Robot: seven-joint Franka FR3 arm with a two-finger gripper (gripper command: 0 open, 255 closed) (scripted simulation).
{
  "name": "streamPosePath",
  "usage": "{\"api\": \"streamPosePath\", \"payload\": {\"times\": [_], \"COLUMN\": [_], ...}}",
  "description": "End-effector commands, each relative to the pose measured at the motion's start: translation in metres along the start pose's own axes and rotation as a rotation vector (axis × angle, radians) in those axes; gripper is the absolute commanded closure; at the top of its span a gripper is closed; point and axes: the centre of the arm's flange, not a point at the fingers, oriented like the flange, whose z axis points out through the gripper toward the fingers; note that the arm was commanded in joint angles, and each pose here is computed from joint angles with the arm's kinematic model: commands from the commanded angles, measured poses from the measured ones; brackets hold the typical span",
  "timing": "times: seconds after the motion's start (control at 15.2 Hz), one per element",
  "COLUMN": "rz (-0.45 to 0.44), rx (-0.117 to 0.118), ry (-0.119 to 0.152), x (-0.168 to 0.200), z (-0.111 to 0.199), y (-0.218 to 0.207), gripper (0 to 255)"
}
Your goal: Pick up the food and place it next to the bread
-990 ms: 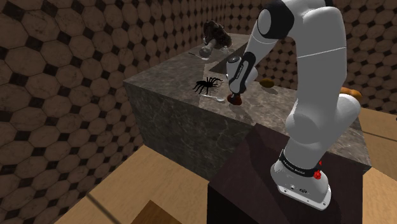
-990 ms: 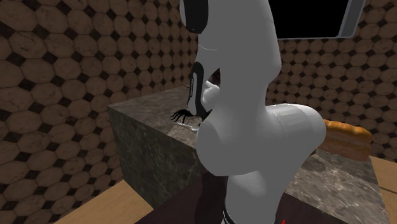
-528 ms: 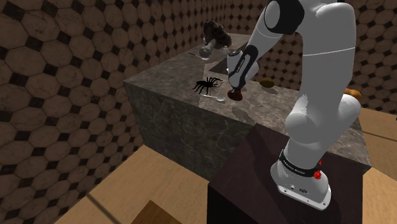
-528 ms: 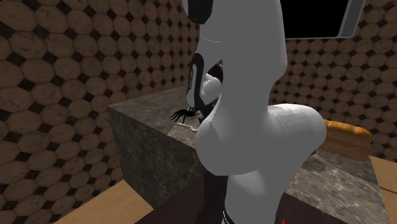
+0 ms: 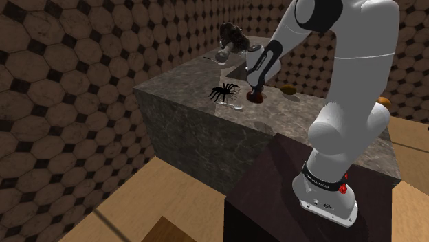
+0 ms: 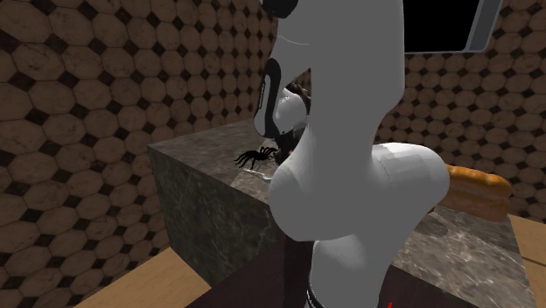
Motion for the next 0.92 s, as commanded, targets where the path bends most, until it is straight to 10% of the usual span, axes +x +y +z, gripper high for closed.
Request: {"api": "streamPosePath", "payload": {"times": [0.0,0.86], "rz": [0.000,0.000], "rx": [0.000,0.000], "ry": [0.000,0.000], "x": [-0.001,-0.004], "z": [-0.010,-0.075], "y": [0.004,0.026], "gripper": [255,255]}}
